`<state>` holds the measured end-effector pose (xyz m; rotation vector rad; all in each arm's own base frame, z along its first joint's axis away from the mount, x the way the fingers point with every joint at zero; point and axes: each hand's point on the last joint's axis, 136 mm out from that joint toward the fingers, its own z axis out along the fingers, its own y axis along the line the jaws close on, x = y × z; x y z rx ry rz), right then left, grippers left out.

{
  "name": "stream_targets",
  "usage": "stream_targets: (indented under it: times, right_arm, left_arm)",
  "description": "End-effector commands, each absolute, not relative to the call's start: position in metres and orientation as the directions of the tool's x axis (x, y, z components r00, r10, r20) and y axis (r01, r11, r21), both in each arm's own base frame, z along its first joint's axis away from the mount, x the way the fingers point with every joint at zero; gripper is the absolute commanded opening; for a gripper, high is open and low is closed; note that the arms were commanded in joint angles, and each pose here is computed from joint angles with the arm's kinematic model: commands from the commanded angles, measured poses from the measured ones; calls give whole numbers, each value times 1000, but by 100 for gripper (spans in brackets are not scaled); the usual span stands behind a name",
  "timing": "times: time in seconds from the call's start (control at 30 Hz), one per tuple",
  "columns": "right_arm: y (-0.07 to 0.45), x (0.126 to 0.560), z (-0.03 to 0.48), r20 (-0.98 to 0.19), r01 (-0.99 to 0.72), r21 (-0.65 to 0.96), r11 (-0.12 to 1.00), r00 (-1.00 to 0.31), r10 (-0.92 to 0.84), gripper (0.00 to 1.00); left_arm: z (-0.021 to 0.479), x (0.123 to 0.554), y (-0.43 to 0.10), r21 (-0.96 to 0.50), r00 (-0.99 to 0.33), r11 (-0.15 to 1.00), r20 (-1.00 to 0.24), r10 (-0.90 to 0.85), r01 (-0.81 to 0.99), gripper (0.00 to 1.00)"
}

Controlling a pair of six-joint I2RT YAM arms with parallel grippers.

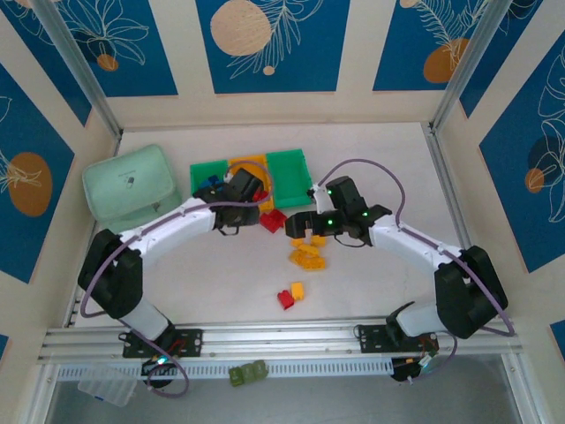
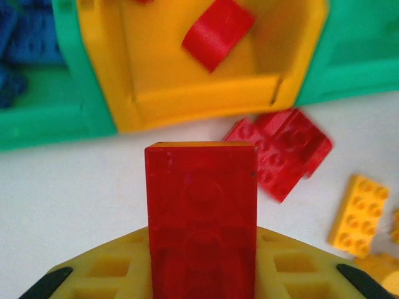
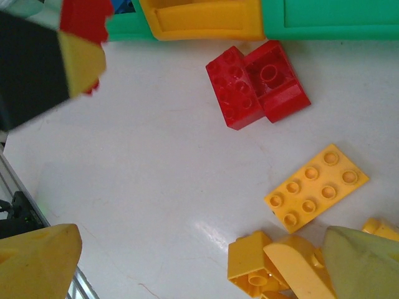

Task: Sort the legos into containers by color
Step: Place the lego in the container, then pick up the lego from the center of the table.

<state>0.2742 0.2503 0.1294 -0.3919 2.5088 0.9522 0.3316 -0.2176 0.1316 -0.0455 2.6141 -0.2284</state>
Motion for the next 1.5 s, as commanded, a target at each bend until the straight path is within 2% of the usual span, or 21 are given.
stream_targets:
  times: [0.0,0.2,0.37,0.4,0.47,0.6,0.77,1.0,1.33,1.47]
  right_arm:
    - [255,282,139,-504,-411,549,727,-858,-105,99]
    - [255,287,145,-520,-416,541,731,-849,-98,99]
    - [252,288,145,-516,-409,540,736,-851,-94,99]
    - [251,288,145,-516,-408,540,736,-851,-93,99]
    - [250,288,144,-514,-405,542,737,-853,-91,99]
    - [247,288,144,-512,-398,543,740,-855,-84,99]
    - [242,289,144,-503,-380,556,739,-862,-64,99]
    - [233,284,132,-467,-344,575,742,-883,-47,99]
    - [220,282,110,-431,-278,576,769,-902,-4,99]
    - [216,283,111,-429,-268,584,766,-903,11,99]
  left_arm:
    - [138,361,-210,-125,-859,992,-510,-47,20,24]
    - [123,421,-211,-115,-859,993,-508,-66,-9,24]
    - [103,455,-203,-33,-867,999,-496,-41,-28,26]
    - [103,461,-202,-24,-864,999,-501,-41,-33,29]
    - [103,467,-203,-21,-867,999,-496,-36,-29,41]
    - [114,467,-210,-57,-860,998,-509,-31,-3,47]
    - [133,452,-214,-103,-863,994,-504,-31,24,51]
    - [139,401,-226,-173,-881,984,-470,-49,37,56]
    - [107,335,-264,-298,-905,953,-391,-166,-46,66]
    - [87,326,-278,-283,-914,957,-365,-175,-70,69]
